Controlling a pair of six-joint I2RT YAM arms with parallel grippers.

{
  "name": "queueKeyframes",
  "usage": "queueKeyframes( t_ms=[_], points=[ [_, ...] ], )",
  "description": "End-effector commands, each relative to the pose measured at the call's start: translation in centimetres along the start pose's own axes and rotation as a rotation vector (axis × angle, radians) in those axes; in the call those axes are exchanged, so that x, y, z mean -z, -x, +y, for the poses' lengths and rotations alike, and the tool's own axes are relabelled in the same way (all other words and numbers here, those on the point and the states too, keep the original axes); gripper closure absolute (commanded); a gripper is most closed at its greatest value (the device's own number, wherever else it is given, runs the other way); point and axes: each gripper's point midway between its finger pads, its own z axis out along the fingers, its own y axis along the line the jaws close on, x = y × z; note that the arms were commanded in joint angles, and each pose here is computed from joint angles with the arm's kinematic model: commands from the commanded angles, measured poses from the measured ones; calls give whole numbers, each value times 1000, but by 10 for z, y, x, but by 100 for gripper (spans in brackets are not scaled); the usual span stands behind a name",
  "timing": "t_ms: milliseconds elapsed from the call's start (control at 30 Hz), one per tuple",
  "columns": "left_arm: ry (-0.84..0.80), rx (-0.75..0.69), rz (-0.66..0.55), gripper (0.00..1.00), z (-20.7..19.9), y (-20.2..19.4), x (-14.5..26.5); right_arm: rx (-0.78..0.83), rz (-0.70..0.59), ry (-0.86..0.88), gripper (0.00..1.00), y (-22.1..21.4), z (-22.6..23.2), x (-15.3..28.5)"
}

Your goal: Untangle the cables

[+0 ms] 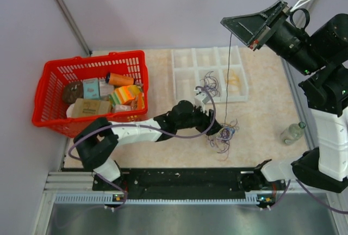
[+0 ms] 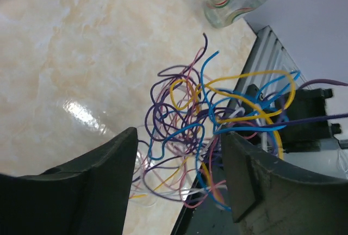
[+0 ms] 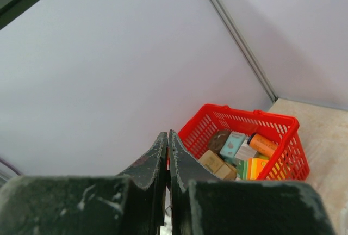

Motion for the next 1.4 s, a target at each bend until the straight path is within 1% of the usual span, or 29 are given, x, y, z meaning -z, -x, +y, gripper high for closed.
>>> queueKeyframes(
  t_ms=[0,33,67,100,133,167,233,367,433,500,533,567,600,633,700,800,833,867,967,1033,1133,1233,1367],
  points=[
    [-55,70,26,43,15,-8,-21,10,-111,127,100,35,43,9],
    [-70,64,21,57,16,-9,-23,13,-129,135,100,41,47,9],
    [-64,64,27,68,19,-11,-24,20,-155,144,100,48,52,12],
    [-35,63,34,83,26,-13,-25,28,-180,148,100,55,55,14],
    [-2,60,44,95,34,-17,-24,40,-212,157,100,64,61,19],
    [27,56,47,100,42,-19,-22,52,-244,165,100,71,65,22],
    [133,65,59,100,66,-26,-15,92,-318,174,100,90,75,34],
    [353,51,69,100,108,-31,9,184,-504,193,100,129,99,74],
    [394,16,66,100,110,-28,22,217,-548,232,100,134,109,86],
    [424,-23,8,100,108,-15,38,236,-576,244,100,137,111,89],
    [417,-38,3,100,105,-15,45,246,-581,234,100,138,108,86],
    [371,-47,-4,100,93,-12,52,251,-574,219,100,136,103,81],
    [279,-58,-12,91,72,-8,59,249,-545,198,100,131,95,72],
    [193,-80,-26,76,52,-4,65,242,-507,178,100,122,86,61],
    [159,-101,-77,53,30,6,84,218,-426,159,100,100,67,39],
    [161,-100,-107,40,16,20,105,183,-341,104,100,72,35,12],
    [156,-107,-121,38,11,26,111,169,-322,91,100,65,27,5],
    [134,-119,-125,34,4,28,116,156,-298,83,100,56,20,-1],
    [-36,-186,-136,20,-34,33,121,121,-261,75,100,37,6,-11],
    [-66,-219,-132,20,-48,29,115,107,-260,67,100,31,1,-10],
    [-65,-250,-98,21,-54,18,94,86,-262,71,100,32,5,-4],
    [-67,-290,-74,22,-50,9,67,70,-268,101,100,35,17,5],
    [-33,-339,-66,20,-38,11,36,52,-275,147,100,41,33,16]
  ],
)
